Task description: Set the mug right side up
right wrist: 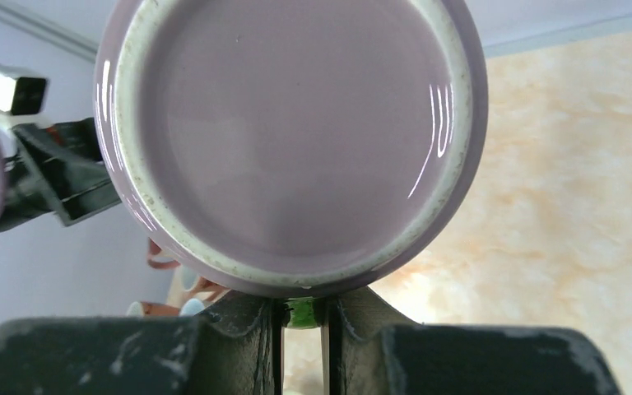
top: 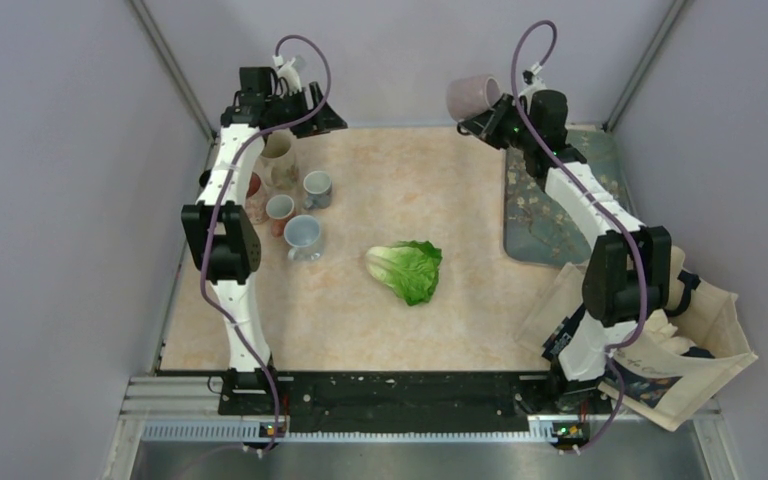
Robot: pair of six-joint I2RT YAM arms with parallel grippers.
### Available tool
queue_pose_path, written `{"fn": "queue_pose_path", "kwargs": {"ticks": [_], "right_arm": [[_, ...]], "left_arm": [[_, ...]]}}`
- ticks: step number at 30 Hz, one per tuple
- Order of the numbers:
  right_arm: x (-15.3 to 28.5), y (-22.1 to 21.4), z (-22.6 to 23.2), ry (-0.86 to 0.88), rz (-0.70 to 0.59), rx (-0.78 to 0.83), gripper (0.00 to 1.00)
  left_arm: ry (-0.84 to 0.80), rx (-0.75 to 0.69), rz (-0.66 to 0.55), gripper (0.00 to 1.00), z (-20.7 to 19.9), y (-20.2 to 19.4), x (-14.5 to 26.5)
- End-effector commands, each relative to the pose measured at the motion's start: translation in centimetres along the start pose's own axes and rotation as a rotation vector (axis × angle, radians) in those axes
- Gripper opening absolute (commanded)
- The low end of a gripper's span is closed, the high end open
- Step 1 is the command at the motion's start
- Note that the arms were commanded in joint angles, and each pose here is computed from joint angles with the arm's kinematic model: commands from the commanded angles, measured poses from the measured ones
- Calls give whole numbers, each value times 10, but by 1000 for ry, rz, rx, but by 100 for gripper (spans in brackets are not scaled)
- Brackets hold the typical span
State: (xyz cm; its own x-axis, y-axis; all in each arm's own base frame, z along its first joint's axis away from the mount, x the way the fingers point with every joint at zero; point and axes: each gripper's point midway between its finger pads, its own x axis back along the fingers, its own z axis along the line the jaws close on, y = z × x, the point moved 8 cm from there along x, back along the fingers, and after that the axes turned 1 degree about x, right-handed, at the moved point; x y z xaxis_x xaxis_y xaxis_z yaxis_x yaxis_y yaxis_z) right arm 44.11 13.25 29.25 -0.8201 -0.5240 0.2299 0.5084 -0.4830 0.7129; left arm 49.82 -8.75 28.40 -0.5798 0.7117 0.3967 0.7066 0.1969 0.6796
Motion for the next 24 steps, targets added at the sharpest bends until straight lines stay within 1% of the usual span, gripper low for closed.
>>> {"fn": "queue_pose_path", "kwargs": {"ticks": [1, 4, 12, 24], "right_arm": [[13, 35, 54, 209, -161, 56, 0], [14, 35, 50, 168, -155, 78, 0], [8, 29, 42, 146, -140, 69, 0], [3, 25, 32, 99, -115, 103, 0]], "left_arm": [[-56, -100, -91, 72, -35, 25, 23], [-56, -100, -91, 72, -35, 25, 23], [-56, -100, -91, 72, -35, 25, 23], [-56, -100, -91, 72, -35, 25, 23]]}}
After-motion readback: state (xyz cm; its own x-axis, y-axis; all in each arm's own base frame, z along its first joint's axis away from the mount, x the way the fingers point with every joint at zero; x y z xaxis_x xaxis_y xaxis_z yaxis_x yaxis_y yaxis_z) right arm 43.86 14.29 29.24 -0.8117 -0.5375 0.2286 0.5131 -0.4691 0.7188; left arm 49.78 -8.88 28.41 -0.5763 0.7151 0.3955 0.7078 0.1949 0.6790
